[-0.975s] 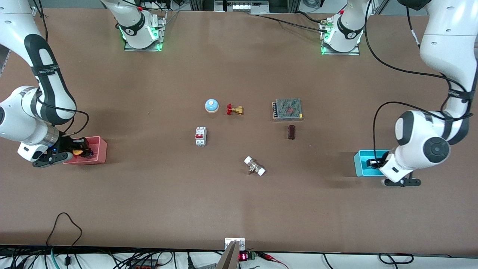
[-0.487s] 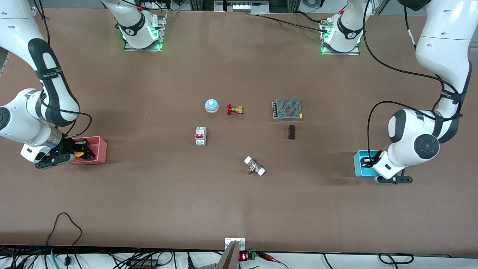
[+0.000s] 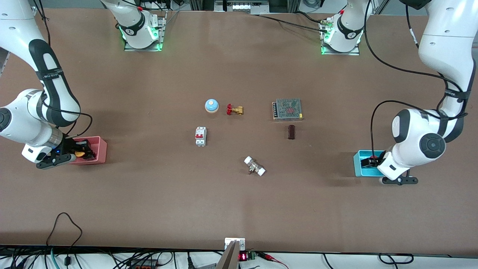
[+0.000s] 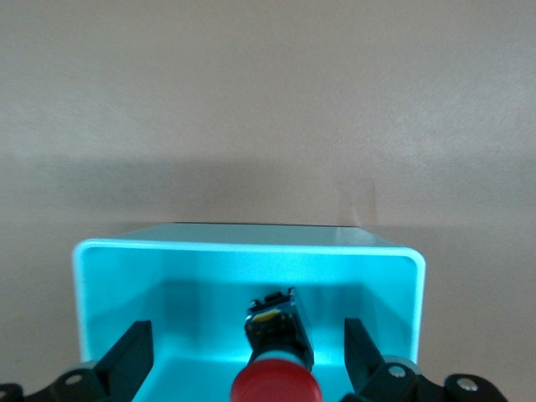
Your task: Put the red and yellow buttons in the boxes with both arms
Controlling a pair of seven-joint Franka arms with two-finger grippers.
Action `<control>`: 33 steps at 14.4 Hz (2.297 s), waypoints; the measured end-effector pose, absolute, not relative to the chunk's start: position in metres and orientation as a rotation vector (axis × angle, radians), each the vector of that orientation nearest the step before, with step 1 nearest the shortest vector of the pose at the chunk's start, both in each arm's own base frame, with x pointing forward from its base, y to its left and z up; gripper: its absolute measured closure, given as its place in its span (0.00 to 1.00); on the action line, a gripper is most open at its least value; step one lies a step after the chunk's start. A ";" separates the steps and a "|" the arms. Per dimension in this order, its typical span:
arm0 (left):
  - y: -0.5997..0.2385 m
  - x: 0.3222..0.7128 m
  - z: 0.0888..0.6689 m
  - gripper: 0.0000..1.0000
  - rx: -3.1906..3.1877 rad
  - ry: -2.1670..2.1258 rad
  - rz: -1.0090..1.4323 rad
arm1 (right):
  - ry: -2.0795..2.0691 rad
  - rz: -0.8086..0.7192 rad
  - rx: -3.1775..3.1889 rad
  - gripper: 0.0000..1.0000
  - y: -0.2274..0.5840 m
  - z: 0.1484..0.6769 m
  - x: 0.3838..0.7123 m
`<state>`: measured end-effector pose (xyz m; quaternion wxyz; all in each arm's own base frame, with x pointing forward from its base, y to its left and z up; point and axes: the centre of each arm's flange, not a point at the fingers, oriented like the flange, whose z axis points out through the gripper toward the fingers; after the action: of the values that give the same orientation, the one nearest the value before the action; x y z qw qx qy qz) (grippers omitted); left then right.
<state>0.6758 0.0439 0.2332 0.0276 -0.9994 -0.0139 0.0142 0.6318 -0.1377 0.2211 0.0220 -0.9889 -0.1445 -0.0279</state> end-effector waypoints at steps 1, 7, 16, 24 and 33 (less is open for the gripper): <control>0.044 0.676 0.251 0.00 -3.077 -0.044 0.057 | -0.450 -0.085 -3.064 0.59 -0.137 0.220 0.632; 0.019 0.674 0.387 0.00 -3.034 -0.020 0.151 | -0.465 -0.084 -3.070 0.42 -0.137 0.218 0.632; -0.025 0.672 0.555 0.00 -3.116 0.014 0.013 | -0.471 -0.129 -3.079 0.00 -0.138 0.233 0.640; -0.034 0.653 0.569 0.00 -3.120 0.031 0.119 | -0.252 -0.140 -3.105 0.00 -0.077 0.397 0.634; -0.052 0.609 0.586 0.00 -3.106 0.065 0.081 | -0.041 -0.058 -3.120 0.00 0.041 0.564 0.568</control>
<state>0.6094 -0.0518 0.5860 0.0169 -0.9993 0.0208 0.0262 0.5682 0.0405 0.5645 0.0106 -0.9997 -0.0131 -0.0185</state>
